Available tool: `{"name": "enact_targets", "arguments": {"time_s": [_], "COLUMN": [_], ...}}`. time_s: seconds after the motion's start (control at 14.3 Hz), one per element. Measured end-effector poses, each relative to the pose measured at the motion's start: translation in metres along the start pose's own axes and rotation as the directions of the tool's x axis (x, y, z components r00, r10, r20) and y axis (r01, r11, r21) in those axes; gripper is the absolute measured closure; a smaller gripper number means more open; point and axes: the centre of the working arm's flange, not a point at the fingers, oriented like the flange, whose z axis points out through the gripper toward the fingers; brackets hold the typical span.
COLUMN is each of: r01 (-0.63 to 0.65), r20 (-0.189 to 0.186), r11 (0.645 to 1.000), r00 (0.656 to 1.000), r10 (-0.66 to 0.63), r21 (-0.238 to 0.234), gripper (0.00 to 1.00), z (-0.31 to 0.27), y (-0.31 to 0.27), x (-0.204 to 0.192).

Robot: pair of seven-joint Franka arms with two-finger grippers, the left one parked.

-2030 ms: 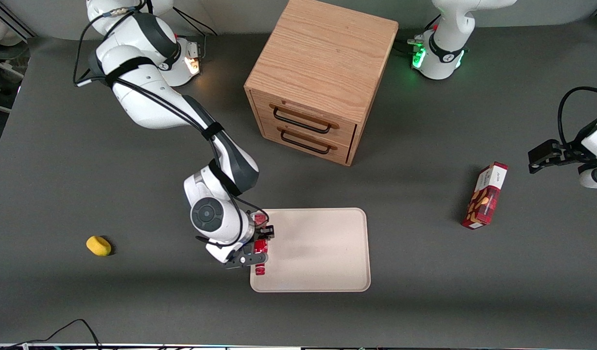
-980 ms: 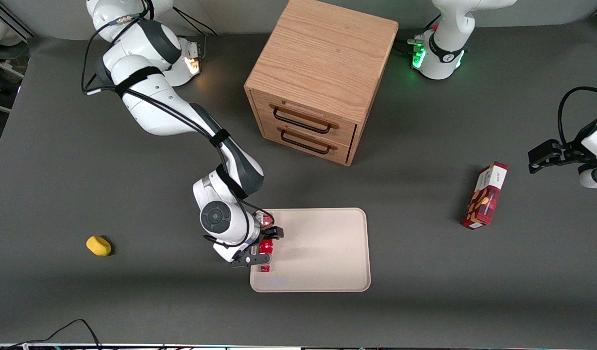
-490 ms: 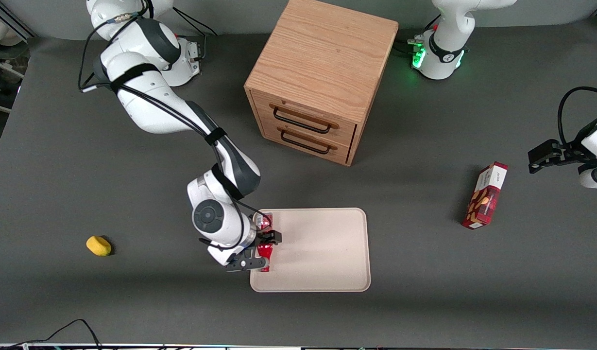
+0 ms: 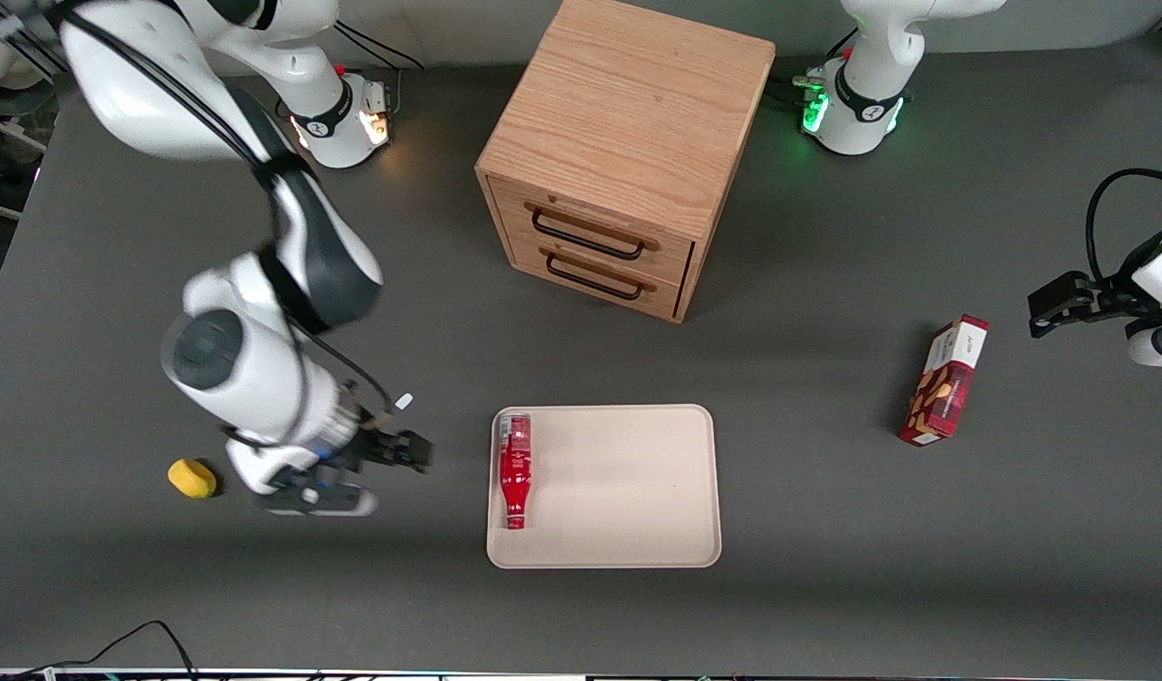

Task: Place coke bottle on tray

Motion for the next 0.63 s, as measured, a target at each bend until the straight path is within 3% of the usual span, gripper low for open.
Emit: {"name": "enact_targets", "arguments": {"time_s": [0.35, 0.63], "r01": [0.017, 0.052], "r20": [-0.042, -0.013], "r11": [0.994, 0.993], "r00": [0.999, 0.998], "r10": [-0.022, -0.054], "r21": [-0.109, -0.106], "gripper": [0.00, 0.00], "z": [-0.087, -0.135], "y": [0.074, 0.128], "x": [-0.078, -0.103]}}
